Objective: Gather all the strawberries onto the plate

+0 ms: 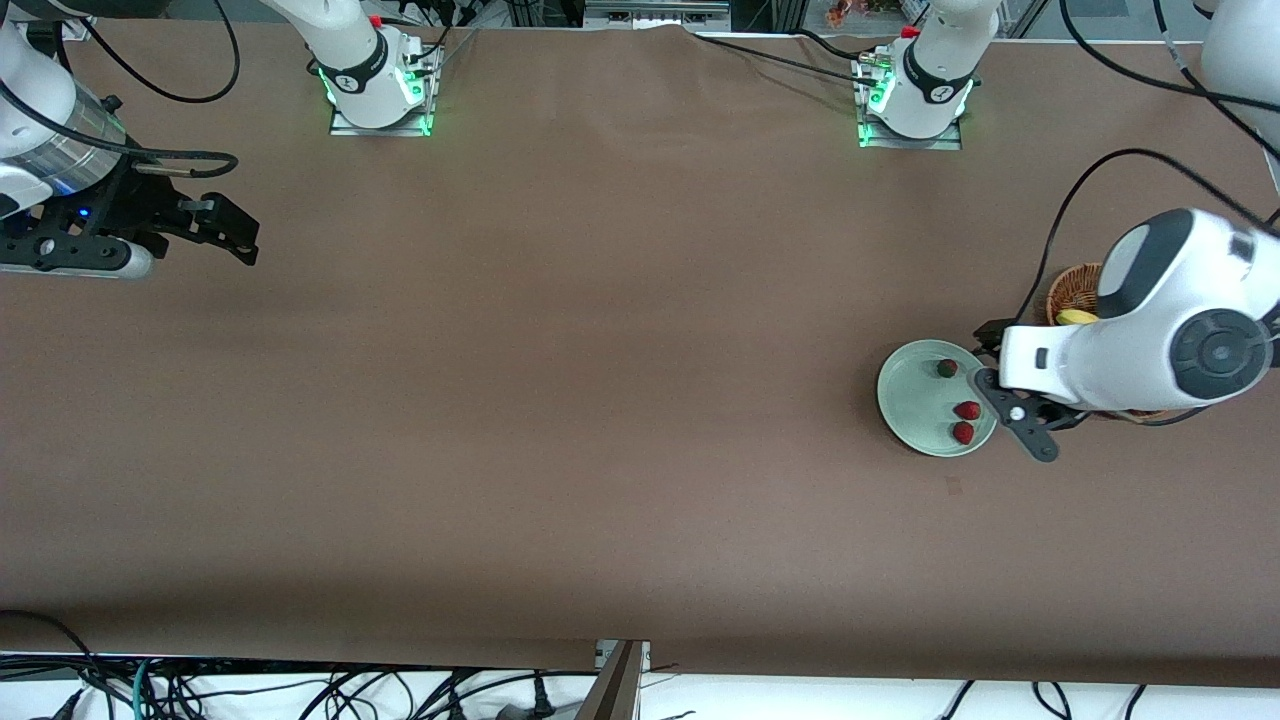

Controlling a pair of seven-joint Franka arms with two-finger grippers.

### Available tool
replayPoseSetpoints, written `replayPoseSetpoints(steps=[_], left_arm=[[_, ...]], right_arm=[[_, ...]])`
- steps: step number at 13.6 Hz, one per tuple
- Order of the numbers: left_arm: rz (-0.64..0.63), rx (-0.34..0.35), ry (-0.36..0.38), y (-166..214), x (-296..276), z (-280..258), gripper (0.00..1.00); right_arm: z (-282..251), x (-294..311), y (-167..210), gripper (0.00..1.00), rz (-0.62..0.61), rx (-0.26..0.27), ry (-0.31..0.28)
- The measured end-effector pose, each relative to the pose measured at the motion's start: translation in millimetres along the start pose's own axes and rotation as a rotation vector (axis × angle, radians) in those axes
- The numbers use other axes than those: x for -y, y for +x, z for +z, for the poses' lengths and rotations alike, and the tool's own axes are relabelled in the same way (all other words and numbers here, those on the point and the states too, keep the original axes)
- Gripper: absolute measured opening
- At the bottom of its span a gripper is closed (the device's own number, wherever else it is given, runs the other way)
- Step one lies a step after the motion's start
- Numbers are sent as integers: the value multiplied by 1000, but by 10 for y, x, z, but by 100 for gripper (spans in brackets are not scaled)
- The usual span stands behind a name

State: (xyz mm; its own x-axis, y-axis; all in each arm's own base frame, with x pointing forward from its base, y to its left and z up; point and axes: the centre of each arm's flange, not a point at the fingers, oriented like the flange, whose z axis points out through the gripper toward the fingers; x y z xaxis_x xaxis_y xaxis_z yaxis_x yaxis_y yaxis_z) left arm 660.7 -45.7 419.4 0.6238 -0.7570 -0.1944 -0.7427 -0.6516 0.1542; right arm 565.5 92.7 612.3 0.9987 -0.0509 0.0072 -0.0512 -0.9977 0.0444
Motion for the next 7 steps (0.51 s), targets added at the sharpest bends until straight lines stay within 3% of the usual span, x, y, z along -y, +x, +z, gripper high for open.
replayPoseSetpoints(steps=[2,7], left_arm=[[-53,-23,-14,-80,-114,-367,100],[-319,-62,-17,-425,-526,-1100,100]], right_arm=[[-5,4,-1,100,-1,-1,0],[-10,39,-9,100,-7,-1,1]])
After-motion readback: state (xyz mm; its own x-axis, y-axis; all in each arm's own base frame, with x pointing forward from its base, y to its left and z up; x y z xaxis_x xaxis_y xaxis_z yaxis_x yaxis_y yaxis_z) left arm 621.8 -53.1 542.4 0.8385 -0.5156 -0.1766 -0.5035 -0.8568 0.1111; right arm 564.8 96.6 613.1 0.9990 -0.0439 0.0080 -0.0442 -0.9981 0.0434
